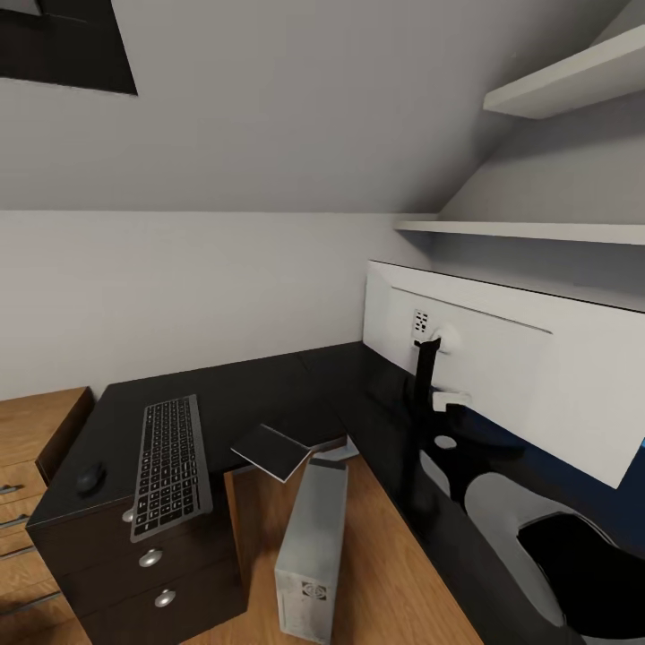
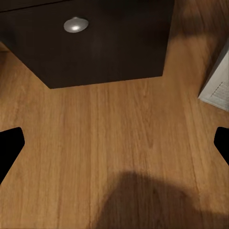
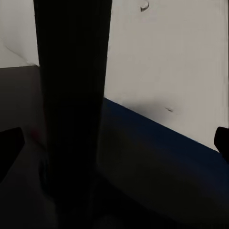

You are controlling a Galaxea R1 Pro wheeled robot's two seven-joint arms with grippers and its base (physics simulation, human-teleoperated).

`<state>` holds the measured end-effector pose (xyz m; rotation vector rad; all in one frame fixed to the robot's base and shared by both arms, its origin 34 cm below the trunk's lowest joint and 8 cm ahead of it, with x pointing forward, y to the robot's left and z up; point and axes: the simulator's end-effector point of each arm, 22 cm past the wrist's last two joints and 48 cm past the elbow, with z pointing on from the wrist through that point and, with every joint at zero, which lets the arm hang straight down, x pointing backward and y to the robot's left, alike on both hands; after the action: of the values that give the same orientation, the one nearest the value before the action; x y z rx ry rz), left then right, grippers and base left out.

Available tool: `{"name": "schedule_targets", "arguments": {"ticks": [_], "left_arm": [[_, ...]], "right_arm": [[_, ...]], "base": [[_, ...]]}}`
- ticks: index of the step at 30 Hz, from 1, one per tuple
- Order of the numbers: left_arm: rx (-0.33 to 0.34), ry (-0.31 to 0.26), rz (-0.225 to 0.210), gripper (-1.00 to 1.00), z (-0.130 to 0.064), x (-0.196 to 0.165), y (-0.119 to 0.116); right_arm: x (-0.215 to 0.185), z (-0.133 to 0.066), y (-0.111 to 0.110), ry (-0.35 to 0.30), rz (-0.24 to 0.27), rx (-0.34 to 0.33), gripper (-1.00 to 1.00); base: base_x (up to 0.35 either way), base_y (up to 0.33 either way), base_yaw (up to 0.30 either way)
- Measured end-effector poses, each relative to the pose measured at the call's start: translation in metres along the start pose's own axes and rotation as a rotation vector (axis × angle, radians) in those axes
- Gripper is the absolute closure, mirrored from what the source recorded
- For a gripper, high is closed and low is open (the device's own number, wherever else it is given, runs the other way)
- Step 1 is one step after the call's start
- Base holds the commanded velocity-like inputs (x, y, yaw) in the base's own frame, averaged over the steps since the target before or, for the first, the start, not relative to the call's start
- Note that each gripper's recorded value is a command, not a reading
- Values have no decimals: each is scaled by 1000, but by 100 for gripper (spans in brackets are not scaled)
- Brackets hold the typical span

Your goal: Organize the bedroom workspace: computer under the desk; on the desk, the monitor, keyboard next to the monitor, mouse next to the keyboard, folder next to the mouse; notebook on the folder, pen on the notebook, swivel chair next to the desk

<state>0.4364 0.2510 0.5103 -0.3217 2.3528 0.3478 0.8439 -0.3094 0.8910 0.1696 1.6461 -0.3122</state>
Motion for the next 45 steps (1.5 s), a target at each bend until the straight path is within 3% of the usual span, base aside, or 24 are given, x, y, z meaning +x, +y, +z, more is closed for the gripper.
{"name": "schedule_targets", "arguments": {"ticks": [10,45], "left_arm": [[-1,0,-1,-100,0,0,0],[0,2,-2,-100,0,1,0]], "right_arm": [[19,-4,10,26,6,-63,-100],[20,-1,-3,25,-7,-54,-100]], "base": [[0,0,0],[68,0,0]]}}
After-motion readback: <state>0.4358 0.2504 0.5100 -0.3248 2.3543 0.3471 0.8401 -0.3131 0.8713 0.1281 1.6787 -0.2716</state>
